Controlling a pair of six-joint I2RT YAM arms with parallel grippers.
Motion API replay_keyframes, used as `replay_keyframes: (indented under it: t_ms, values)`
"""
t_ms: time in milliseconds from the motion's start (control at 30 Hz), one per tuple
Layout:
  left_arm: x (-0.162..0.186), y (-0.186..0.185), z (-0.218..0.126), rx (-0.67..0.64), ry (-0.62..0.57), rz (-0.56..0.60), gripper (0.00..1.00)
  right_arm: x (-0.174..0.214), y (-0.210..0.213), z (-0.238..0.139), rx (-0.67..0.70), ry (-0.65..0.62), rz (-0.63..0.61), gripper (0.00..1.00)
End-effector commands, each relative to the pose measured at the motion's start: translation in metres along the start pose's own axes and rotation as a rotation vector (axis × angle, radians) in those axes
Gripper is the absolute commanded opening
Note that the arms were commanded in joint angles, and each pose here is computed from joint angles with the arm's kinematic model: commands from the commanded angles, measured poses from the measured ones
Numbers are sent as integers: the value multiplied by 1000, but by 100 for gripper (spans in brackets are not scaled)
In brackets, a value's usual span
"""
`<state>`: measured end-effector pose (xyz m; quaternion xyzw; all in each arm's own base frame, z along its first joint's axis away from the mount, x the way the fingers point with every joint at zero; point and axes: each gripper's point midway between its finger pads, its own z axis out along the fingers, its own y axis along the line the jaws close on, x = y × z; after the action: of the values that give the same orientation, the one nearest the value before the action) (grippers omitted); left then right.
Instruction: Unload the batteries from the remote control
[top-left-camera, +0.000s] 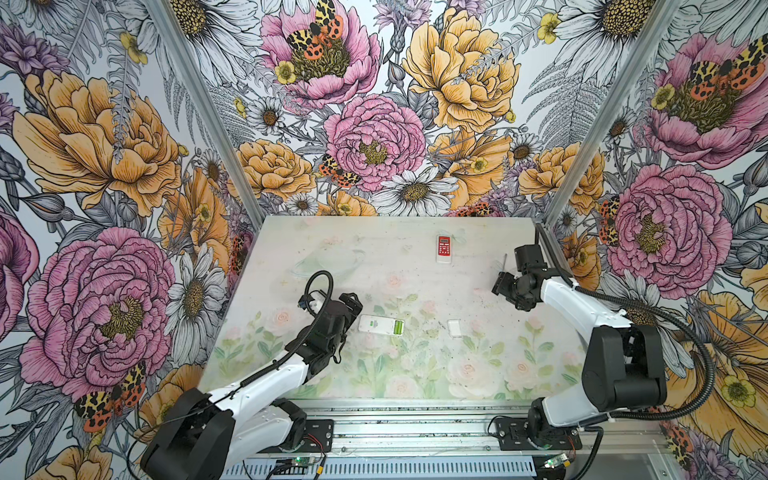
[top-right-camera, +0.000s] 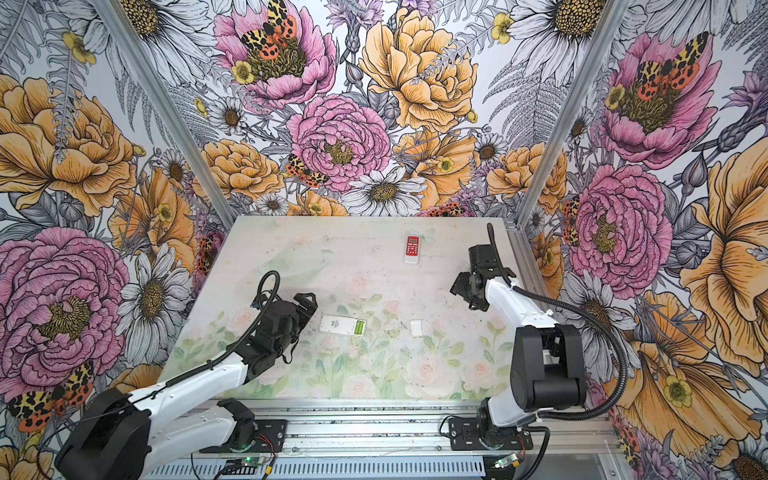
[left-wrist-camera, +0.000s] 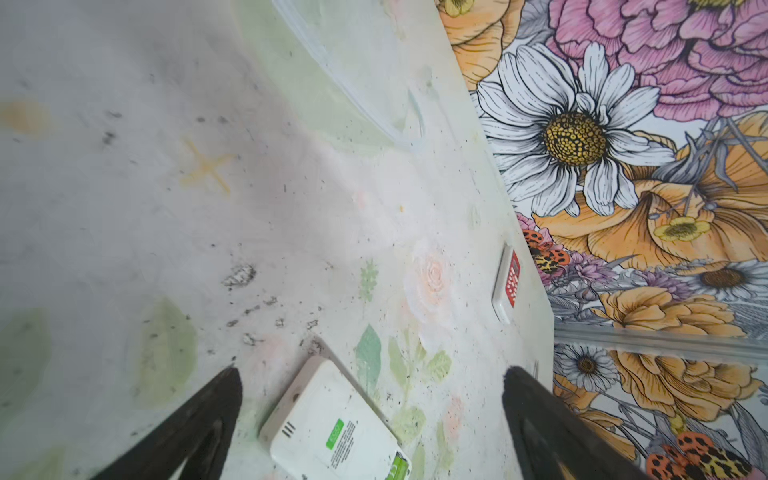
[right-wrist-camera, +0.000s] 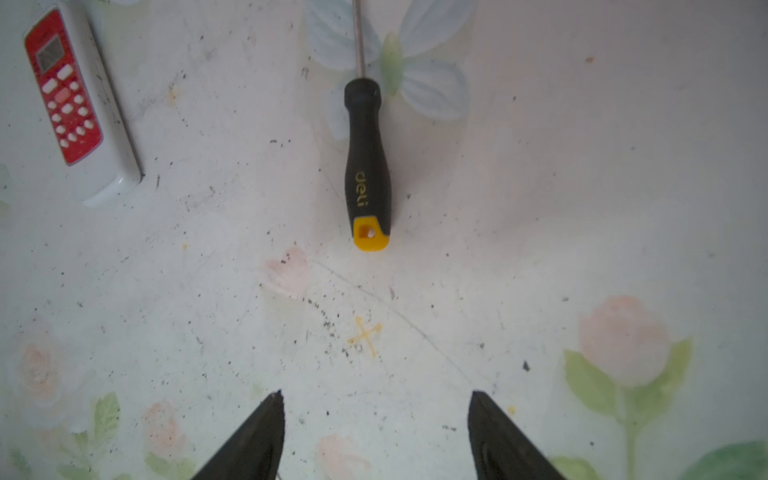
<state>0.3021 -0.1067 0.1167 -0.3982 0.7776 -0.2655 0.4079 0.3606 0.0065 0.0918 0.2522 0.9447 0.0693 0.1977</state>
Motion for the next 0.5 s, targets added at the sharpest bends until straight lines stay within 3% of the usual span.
replay_keyframes:
  t_ms: [0, 233, 467]
  values:
    - [-18, 20, -17, -121, -38, 73, 99, -28, -3, 6, 25, -17, -84, 71]
    - [-24, -44, -46, 12, 30, 216, 99, -52, 4, 51, 16, 53, -102, 65]
    - [-22, -76, -63, 92, 66, 269, 99, -55, 6, 76, 17, 94, -113, 62]
